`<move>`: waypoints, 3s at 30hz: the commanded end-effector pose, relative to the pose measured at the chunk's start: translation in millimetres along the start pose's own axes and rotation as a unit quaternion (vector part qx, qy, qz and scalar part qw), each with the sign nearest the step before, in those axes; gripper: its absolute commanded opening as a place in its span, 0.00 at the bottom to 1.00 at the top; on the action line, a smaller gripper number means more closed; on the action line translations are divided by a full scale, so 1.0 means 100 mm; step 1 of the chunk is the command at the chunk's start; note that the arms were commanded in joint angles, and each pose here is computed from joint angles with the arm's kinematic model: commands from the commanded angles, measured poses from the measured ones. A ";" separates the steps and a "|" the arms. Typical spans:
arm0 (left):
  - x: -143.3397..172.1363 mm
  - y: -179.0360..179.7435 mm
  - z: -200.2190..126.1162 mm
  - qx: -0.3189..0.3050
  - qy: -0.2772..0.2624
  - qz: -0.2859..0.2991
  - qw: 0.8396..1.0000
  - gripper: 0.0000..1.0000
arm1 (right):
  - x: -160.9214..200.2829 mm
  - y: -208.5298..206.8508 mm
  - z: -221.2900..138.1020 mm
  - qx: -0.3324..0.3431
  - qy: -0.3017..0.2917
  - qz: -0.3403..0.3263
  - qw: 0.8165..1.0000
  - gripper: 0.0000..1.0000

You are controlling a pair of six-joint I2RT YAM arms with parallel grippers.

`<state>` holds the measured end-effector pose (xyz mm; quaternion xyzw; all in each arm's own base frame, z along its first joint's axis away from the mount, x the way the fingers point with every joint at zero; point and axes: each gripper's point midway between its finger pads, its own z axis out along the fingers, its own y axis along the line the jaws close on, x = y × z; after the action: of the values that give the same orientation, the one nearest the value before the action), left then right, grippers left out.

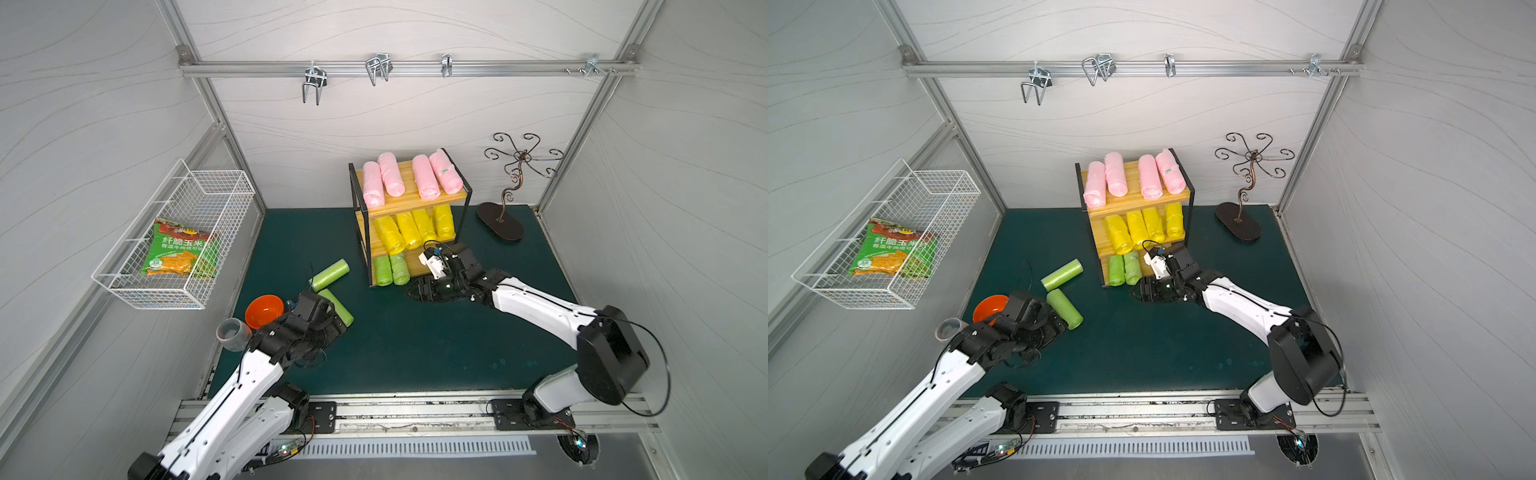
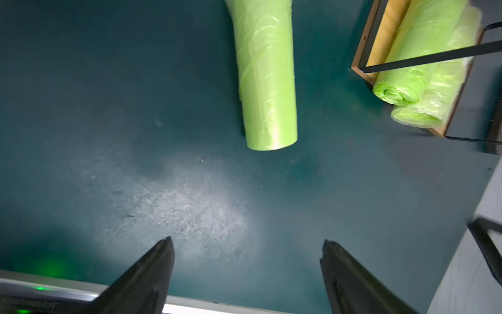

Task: Sort the rolls of trash bags by color and place them on the shelf
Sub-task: Place the roll of trash bags on the shelf, then pick up the roll of trash bags from the center of the board.

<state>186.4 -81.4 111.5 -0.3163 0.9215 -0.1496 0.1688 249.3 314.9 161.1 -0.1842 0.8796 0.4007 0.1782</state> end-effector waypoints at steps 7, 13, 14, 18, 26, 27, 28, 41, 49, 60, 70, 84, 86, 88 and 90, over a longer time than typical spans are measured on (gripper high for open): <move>-0.20 -0.38 0.26 -0.025 0.017 0.039 0.999 0.90 | 0.20 -0.01 -0.41 0.037 -0.007 -0.047 0.998 0.65; -0.38 -0.25 0.54 -0.050 0.043 0.012 0.998 0.88 | 0.32 -0.03 -0.39 0.032 0.006 -0.047 0.998 0.65; -0.45 -0.23 0.57 -0.049 0.043 0.007 0.998 0.87 | 0.33 -0.03 -0.39 0.032 0.008 -0.048 0.998 0.65; -0.67 -0.22 0.61 -0.049 0.047 0.002 0.998 0.85 | 0.37 -0.04 -0.41 0.038 0.014 -0.056 0.998 0.65; -0.88 -0.26 0.91 -0.072 0.051 0.012 0.996 0.82 | 0.42 -0.06 -0.39 0.038 0.022 -0.056 0.997 0.65; -0.91 -0.27 0.96 -0.071 0.051 0.008 0.996 0.81 | 0.44 -0.06 -0.39 0.038 0.024 -0.054 0.998 0.65; -0.93 -0.26 1.00 -0.072 0.050 0.008 0.996 0.79 | 0.45 -0.06 -0.39 0.037 0.026 -0.054 0.998 0.65; -0.92 -0.10 1.30 -0.106 0.067 0.019 0.992 0.32 | 0.59 -0.13 -0.38 0.047 0.042 -0.048 0.997 0.65; -0.76 -0.20 1.15 -0.034 0.061 -0.027 0.997 0.00 | 0.62 -0.12 -0.43 0.067 0.048 -0.067 0.994 0.65; 0.08 -0.57 1.05 0.032 0.108 -0.064 0.992 0.00 | 0.70 -0.06 -0.54 0.085 0.063 -0.109 0.988 0.66; 0.41 -0.96 1.25 0.028 0.133 0.001 0.991 0.00 | 0.89 0.05 -0.46 0.084 0.094 -0.145 0.981 0.67; 0.37 -1.06 0.93 0.052 0.087 0.055 0.993 0.65 | 1.00 0.12 0.01 0.064 0.123 -0.134 0.981 0.77; 0.32 -1.07 0.81 0.063 0.070 0.061 0.994 0.68 | 0.99 0.10 0.10 0.065 0.132 -0.133 0.980 0.77; 0.26 -1.05 0.65 0.072 0.051 0.064 0.994 0.69 | 0.97 0.10 0.20 0.067 0.140 -0.136 0.979 0.78; 0.16 -0.99 0.46 0.075 0.022 0.071 0.994 0.69 | 0.96 0.09 0.30 0.073 0.147 -0.140 0.976 0.78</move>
<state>249.1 -192.5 87.9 -0.2423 0.9296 -0.2374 0.1440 160.6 307.6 98.1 -0.3350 0.8983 0.2659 0.1005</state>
